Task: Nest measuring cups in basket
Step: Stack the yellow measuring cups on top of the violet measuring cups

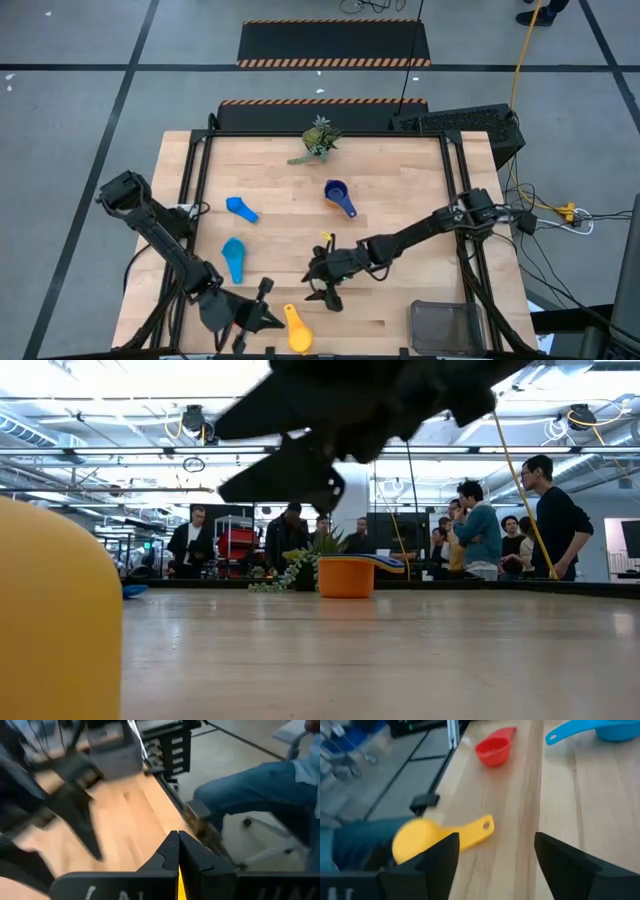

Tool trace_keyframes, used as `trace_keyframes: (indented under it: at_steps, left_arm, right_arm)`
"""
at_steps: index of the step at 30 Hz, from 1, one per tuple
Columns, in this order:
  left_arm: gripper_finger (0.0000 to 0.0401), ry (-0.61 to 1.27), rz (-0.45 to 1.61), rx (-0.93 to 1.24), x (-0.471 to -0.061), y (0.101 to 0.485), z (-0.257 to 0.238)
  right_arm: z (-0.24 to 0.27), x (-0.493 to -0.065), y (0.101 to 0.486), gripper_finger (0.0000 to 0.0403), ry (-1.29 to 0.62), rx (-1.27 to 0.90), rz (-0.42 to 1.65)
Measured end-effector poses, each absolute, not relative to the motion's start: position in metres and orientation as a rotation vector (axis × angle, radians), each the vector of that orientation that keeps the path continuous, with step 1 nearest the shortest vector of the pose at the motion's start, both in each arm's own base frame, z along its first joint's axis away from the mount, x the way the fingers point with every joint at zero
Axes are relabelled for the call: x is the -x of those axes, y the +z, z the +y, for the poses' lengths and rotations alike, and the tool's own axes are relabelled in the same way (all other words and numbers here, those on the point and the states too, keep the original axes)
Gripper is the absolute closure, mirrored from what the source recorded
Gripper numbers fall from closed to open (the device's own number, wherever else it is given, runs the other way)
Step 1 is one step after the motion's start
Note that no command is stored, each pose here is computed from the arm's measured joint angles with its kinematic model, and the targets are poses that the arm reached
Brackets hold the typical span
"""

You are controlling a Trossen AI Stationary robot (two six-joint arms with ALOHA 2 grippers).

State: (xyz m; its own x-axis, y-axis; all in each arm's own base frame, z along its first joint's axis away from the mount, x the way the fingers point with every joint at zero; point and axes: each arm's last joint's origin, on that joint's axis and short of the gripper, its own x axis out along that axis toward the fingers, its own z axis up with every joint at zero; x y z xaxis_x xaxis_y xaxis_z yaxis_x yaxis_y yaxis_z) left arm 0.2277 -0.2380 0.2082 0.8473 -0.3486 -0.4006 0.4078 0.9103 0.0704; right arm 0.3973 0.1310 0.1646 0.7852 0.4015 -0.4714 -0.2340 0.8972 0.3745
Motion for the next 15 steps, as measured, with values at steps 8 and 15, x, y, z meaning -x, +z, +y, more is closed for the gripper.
trace_keyframes:
  at_steps: [8, 15]
  left_arm:
    - [0.0401, -0.311, 0.6, -0.023, -0.234, 0.148, -0.249]
    - [0.04, -0.259, 0.702, -0.003, -0.242, 0.115, -0.245]
  right_arm:
    - [0.122, -0.406, 0.162, 0.015, 0.355, -0.32, 0.586]
    - [0.125, -0.402, 0.158, 0.0153, 0.352, -0.31, 0.635]
